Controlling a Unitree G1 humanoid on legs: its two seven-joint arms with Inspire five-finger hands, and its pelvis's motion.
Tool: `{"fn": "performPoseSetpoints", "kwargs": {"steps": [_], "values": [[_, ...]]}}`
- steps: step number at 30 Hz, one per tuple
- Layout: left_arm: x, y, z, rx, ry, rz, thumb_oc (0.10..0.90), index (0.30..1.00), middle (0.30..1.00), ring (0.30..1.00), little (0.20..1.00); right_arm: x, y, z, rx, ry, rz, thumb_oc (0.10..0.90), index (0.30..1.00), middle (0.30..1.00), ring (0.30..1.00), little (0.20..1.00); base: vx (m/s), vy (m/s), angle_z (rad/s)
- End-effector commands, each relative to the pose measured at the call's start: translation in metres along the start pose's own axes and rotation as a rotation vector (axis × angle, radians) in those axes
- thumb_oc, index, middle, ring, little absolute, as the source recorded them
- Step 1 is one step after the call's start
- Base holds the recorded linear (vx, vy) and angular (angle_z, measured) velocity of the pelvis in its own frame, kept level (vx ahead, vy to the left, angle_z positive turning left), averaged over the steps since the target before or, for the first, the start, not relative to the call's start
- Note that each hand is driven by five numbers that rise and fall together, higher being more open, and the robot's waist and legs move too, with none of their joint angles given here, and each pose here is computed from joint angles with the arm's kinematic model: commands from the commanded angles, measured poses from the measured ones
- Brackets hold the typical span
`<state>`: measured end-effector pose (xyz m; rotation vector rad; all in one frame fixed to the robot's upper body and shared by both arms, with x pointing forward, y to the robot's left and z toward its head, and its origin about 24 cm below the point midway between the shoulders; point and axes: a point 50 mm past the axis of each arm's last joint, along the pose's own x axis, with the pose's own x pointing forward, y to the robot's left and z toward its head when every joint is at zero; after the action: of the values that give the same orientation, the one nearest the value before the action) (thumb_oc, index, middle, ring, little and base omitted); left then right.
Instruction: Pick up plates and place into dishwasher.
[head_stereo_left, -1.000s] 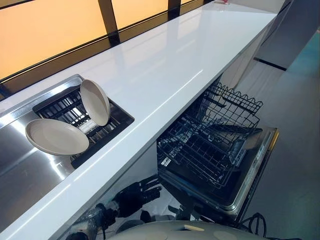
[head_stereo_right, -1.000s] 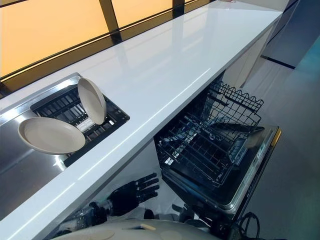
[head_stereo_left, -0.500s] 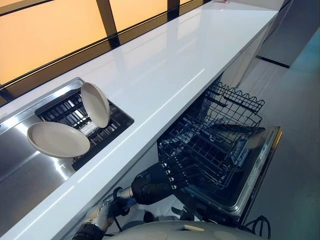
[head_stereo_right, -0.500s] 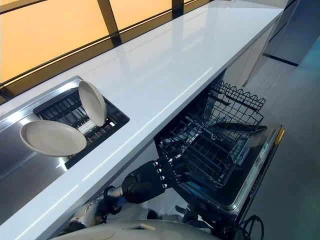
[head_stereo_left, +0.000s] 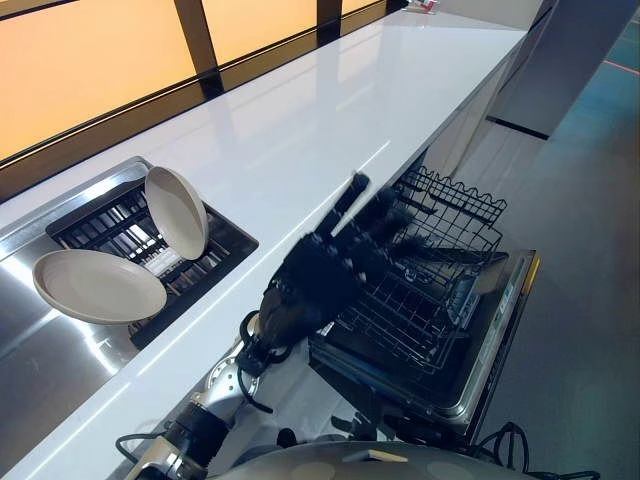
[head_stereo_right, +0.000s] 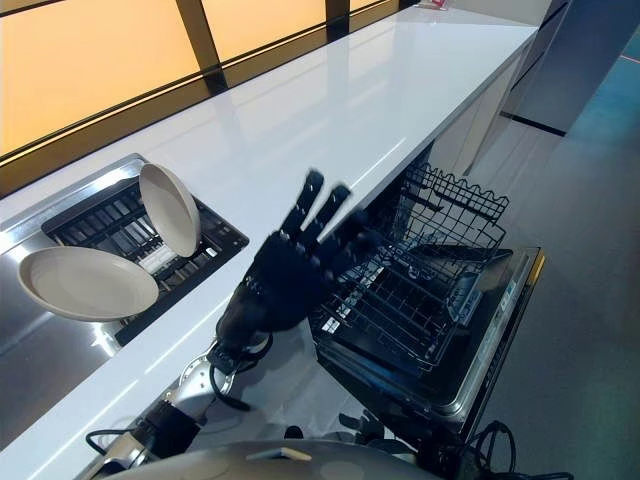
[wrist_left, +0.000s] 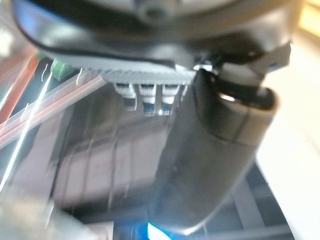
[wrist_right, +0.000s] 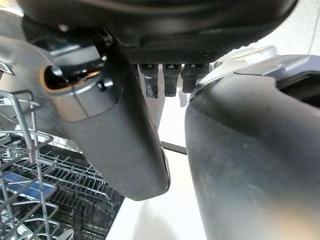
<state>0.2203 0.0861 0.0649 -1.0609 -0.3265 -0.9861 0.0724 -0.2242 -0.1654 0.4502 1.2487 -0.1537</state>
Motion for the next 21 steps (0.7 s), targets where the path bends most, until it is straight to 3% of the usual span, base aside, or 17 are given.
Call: {"fn": "performPoseSetpoints", "kwargs": {"steps": [1, 5, 8, 11, 17, 21], "values": [[0.019, -0.008, 0.085, 0.586, -0.274, 0.047, 0.800, 0.900, 0.900, 0.900, 0.900, -0.008, -0.018, -0.019, 0.045, 0.081, -0.047, 0.800, 0.900, 0.900, 0.900, 0.900, 0.00, 0.000, 0.00], [0.025, -0.030, 0.128, 0.958, -0.344, 0.161, 0.800, 0.900, 0.900, 0.900, 0.900, -0.009, -0.021, -0.023, 0.084, 0.075, -0.057, 0.800, 0.900, 0.900, 0.900, 0.900, 0.00, -0.003, 0.01], [0.031, -0.041, 0.142, 1.095, -0.371, 0.191, 0.800, 0.900, 0.900, 0.900, 0.900, -0.009, -0.021, -0.025, 0.097, 0.074, -0.064, 0.800, 0.900, 0.900, 0.900, 0.900, -0.01, -0.012, 0.08], [0.045, -0.059, 0.164, 1.406, -0.378, 0.246, 0.800, 0.900, 0.900, 0.900, 0.900, -0.010, -0.022, -0.031, 0.110, 0.069, -0.074, 0.800, 0.900, 0.900, 0.900, 0.900, -0.01, -0.030, 0.10], [0.053, -0.074, 0.195, 1.890, -0.439, 0.326, 0.800, 0.900, 0.900, 0.900, 0.900, -0.010, -0.020, -0.036, 0.125, 0.068, -0.069, 0.800, 0.900, 0.900, 0.900, 0.900, -0.01, -0.032, 0.13], [0.052, -0.074, 0.218, 2.119, -0.418, 0.420, 0.800, 0.900, 0.900, 0.900, 0.900, -0.010, -0.020, -0.036, 0.121, 0.066, -0.074, 0.800, 0.900, 0.900, 0.900, 0.900, 0.00, -0.017, 0.03]]}}
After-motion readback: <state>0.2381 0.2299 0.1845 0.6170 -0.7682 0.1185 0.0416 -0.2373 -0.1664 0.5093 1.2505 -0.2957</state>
